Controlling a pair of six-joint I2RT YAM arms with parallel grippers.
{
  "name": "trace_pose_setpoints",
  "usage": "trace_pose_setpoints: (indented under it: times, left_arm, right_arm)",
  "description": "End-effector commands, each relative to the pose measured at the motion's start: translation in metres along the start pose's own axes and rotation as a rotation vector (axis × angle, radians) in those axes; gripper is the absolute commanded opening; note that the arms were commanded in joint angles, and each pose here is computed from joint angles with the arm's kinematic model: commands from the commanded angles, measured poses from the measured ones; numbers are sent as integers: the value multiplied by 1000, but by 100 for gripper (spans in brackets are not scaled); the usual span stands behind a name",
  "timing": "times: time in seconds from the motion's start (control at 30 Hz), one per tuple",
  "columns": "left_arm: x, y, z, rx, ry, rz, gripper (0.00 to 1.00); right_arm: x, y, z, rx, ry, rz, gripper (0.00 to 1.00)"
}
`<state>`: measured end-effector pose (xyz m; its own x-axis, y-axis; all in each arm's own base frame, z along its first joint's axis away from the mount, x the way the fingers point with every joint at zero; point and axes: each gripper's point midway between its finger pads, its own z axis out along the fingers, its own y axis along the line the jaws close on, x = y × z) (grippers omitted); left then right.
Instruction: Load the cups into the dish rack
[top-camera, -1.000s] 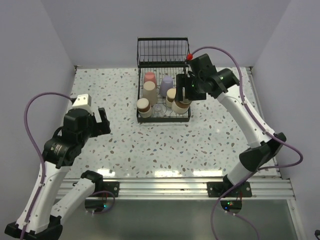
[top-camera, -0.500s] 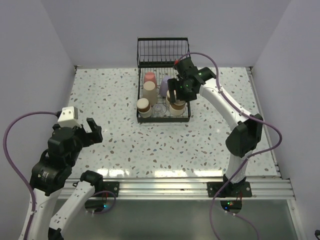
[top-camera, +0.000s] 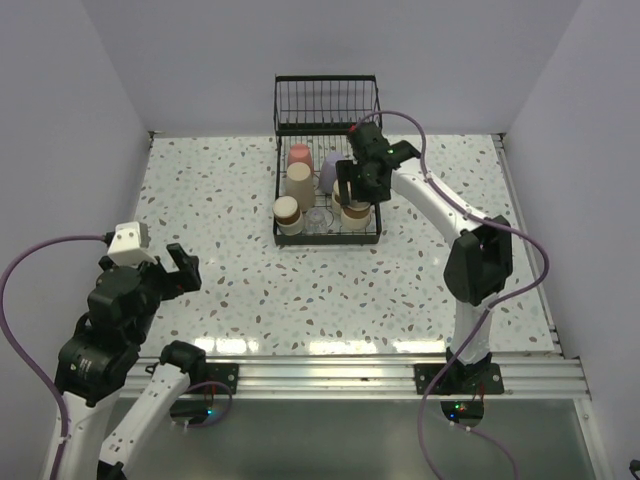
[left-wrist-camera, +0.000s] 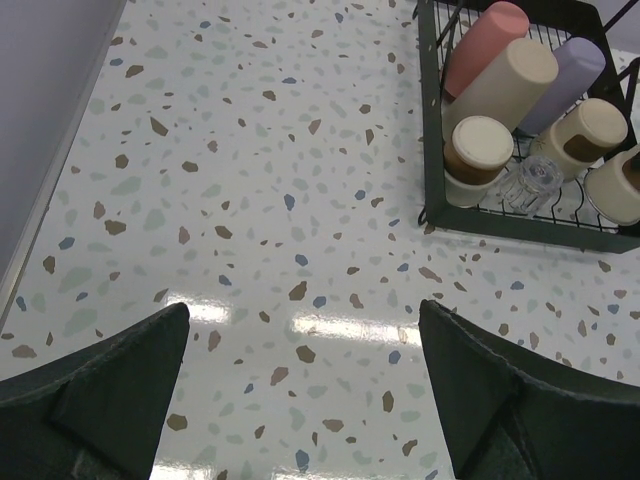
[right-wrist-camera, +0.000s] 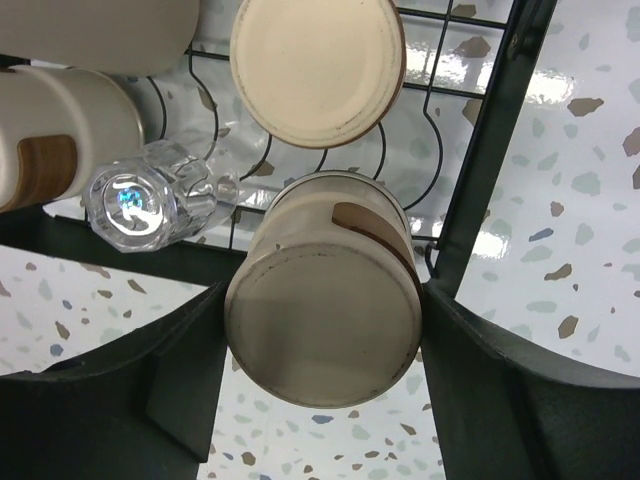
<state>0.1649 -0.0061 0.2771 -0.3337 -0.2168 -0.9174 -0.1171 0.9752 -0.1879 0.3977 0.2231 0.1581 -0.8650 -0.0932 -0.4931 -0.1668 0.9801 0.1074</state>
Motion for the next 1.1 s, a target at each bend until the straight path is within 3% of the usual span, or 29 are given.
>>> trace_pose_setpoints:
  times: [0.0, 0.47, 1.07]
  left_arm:
    - [0, 2, 0, -8, -12, -2, 100]
    - [0, 4, -2, -9, -24, -9, 100]
    - [0, 4, -3, -5, -32, -11, 100]
  right_arm:
    - [-22, -1, 3, 12, -80, 24, 0]
    - [-6, -16, 35, 85, -60, 34, 0]
    - [13, -31, 43, 132, -59, 64, 0]
